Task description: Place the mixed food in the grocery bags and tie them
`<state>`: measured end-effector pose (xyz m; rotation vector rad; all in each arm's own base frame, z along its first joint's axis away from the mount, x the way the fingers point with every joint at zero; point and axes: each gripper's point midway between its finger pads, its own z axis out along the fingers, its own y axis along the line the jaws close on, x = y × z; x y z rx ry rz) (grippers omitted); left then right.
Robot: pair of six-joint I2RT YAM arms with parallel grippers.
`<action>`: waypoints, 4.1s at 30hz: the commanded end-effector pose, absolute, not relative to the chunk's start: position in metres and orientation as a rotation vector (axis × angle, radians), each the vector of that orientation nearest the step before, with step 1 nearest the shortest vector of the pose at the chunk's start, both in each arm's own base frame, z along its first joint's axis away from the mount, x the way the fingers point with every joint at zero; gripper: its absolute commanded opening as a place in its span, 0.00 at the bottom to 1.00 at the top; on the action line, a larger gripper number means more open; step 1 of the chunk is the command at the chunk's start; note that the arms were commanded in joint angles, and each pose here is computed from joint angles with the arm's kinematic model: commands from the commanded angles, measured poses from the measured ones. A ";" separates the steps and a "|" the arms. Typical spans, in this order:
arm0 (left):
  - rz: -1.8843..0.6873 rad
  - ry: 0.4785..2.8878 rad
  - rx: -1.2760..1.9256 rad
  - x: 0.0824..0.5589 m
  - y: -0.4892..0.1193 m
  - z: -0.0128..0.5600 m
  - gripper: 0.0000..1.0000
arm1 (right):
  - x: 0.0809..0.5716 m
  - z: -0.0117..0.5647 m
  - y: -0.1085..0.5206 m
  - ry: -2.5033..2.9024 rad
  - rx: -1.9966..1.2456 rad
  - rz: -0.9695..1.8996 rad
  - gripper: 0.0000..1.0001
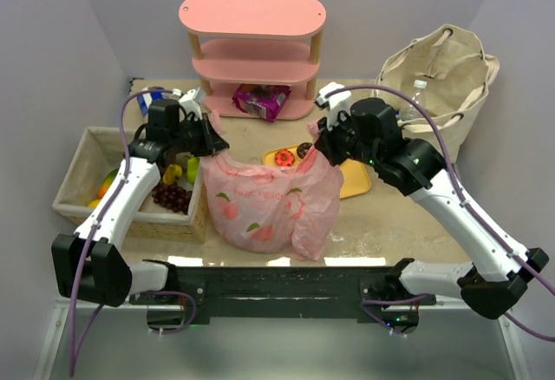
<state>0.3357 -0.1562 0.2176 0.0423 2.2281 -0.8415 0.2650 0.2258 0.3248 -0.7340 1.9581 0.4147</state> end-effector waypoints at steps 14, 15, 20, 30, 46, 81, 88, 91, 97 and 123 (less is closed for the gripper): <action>-0.735 2.186 0.127 0.306 -0.136 0.218 0.00 | 0.314 0.258 0.143 2.267 -0.183 0.275 0.00; -0.764 2.118 0.166 0.311 -0.143 0.231 0.00 | 0.314 0.267 0.150 2.232 -0.219 0.329 0.00; -0.884 1.935 0.412 0.305 -0.195 0.274 0.00 | 0.320 0.319 0.183 2.000 -0.391 0.508 0.00; -1.182 1.823 0.687 0.279 -0.269 0.283 0.00 | 0.276 0.343 0.288 1.812 -0.771 0.966 0.00; -1.130 1.954 0.942 0.254 -0.267 0.261 0.44 | 0.240 0.284 0.310 2.050 -1.153 1.019 0.00; -1.129 1.834 0.694 0.264 -0.265 0.293 0.00 | 0.261 0.338 0.288 2.026 -0.819 0.761 0.75; -1.031 1.812 0.524 0.281 -0.252 0.274 0.00 | 0.256 0.349 0.272 1.798 -0.713 0.765 0.83; -1.026 1.803 0.460 0.287 -0.250 0.271 0.00 | 0.259 0.360 0.271 1.679 -0.636 0.789 0.85; -1.047 1.763 0.474 0.287 -0.253 0.297 0.00 | 0.239 0.392 0.252 1.561 -0.615 0.792 0.89; -0.945 1.711 0.593 0.303 -0.243 0.289 0.00 | 0.231 0.358 0.253 1.533 -0.510 0.907 0.99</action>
